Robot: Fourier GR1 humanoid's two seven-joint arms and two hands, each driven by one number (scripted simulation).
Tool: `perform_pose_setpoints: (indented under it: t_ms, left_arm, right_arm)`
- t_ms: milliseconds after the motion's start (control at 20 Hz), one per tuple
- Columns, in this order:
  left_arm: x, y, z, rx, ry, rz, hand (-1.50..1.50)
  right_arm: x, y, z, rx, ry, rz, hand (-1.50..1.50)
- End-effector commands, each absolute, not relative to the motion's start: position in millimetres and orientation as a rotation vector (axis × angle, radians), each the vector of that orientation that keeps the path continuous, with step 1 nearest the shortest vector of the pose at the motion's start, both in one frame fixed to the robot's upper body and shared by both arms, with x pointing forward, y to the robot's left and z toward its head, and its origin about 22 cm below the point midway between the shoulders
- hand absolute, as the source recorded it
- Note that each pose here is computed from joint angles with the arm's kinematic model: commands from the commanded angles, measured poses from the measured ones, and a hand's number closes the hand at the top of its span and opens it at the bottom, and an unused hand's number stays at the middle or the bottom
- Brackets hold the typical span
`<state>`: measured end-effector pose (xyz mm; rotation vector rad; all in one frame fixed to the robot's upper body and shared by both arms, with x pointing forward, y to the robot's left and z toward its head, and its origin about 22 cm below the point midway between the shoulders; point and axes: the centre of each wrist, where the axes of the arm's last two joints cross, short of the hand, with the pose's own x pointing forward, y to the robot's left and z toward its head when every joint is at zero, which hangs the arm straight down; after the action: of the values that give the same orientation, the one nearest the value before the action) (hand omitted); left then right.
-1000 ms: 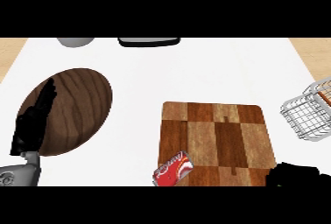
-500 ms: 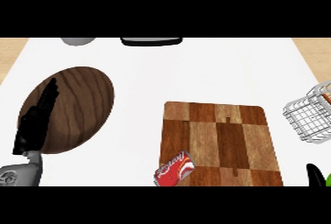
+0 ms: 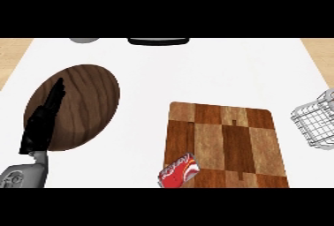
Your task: Pick the lemon from the cutting board and place it in the tiered basket
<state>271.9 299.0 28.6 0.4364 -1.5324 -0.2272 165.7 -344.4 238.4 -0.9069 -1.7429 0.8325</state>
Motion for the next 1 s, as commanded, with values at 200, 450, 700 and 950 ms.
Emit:
perform_pose_setpoints:
  t_ms: [200, 450, 700, 950]
  left_arm:
    - [281, 302, 37, 0.43, -1.546, -0.236, 0.0]
    - [278, 290, 20, 0.43, -1.539, -0.243, 0.0]
    - [281, 288, 27, 0.447, -1.548, -0.242, 0.0]
    - [270, 275, 27, 0.424, -1.54, -0.243, 0.0]
  right_arm:
    - [193, -369, 248, -1.269, -1.636, 0.922, 1.5]
    - [229, -414, 243, -1.36, -1.563, 0.93, 1.5]
    - [248, -441, 237, -1.285, -1.584, 0.985, 1.5]
    - [256, -477, 204, -1.174, -1.558, 1.042, 1.5]
